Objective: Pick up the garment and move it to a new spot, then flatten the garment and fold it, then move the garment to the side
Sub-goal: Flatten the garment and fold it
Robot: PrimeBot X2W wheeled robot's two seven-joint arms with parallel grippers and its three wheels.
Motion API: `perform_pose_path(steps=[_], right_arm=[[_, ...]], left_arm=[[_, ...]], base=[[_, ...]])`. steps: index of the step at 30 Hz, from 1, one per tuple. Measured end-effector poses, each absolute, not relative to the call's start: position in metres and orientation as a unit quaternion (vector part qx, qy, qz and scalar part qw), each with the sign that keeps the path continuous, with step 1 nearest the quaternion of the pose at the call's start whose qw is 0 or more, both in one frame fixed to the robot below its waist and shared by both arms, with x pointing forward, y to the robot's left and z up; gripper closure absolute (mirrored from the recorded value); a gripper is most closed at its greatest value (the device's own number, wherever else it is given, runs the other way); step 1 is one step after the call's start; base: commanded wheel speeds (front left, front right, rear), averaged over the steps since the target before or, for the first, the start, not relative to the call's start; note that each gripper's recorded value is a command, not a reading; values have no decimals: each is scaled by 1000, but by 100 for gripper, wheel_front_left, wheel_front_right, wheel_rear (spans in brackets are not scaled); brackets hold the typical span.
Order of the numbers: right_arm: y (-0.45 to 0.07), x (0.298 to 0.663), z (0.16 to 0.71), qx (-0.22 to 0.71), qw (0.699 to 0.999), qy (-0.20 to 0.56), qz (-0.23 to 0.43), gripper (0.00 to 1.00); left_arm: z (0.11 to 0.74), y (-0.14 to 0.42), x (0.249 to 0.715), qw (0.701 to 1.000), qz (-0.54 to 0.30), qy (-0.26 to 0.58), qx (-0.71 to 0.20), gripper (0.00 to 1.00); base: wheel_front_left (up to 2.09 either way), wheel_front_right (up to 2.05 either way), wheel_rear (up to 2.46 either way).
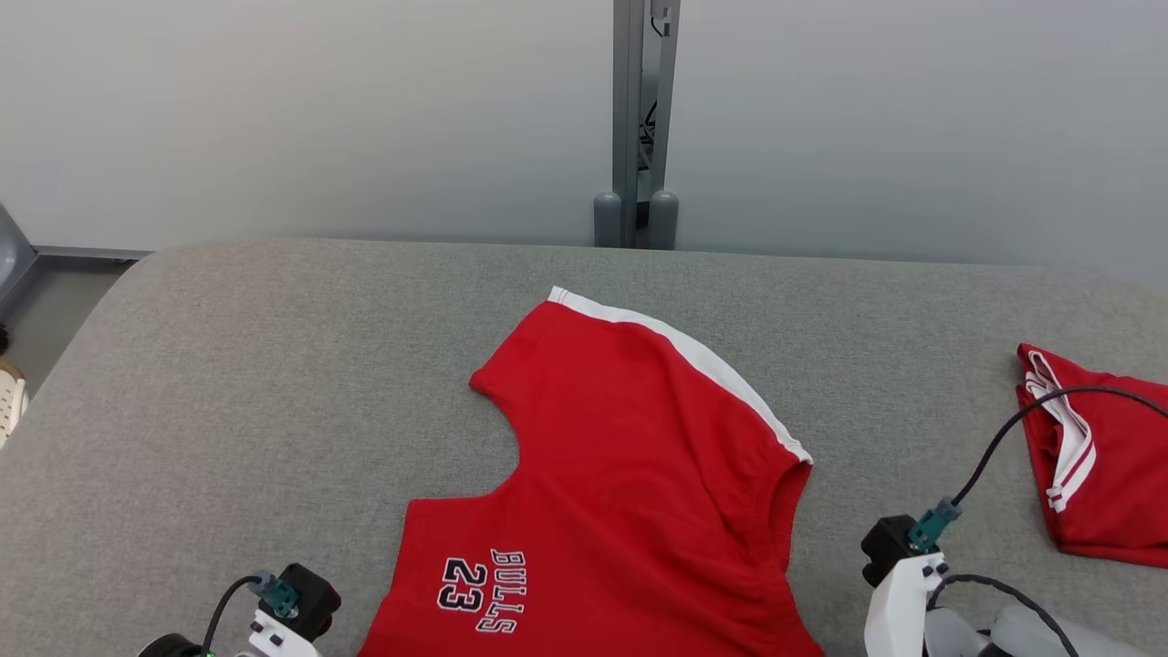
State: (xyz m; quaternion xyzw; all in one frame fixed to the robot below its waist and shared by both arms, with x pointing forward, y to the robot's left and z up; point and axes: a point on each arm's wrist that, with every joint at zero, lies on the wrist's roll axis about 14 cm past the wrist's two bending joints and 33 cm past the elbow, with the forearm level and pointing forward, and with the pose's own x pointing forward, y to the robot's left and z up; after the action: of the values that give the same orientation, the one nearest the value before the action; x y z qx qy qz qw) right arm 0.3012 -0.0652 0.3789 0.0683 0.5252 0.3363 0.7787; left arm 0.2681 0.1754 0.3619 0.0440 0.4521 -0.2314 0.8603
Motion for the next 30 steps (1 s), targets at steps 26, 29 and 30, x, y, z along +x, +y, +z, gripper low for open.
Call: perform_pose_path(steps=[26,29,30], right_arm=[[-61,327,419,243,806,437,316,100],[-59,342,427,255,820,407,311,100],[-57,347,430,262,823,397,310,100]], left_arm=[[451,170,367,880,-231,405,87,100],[462,165,396,887,-230,388,98,100],[465,165,405,888,-228,384,105,100]], base=[[0,0,0],[0,0,0],[0,0,0]])
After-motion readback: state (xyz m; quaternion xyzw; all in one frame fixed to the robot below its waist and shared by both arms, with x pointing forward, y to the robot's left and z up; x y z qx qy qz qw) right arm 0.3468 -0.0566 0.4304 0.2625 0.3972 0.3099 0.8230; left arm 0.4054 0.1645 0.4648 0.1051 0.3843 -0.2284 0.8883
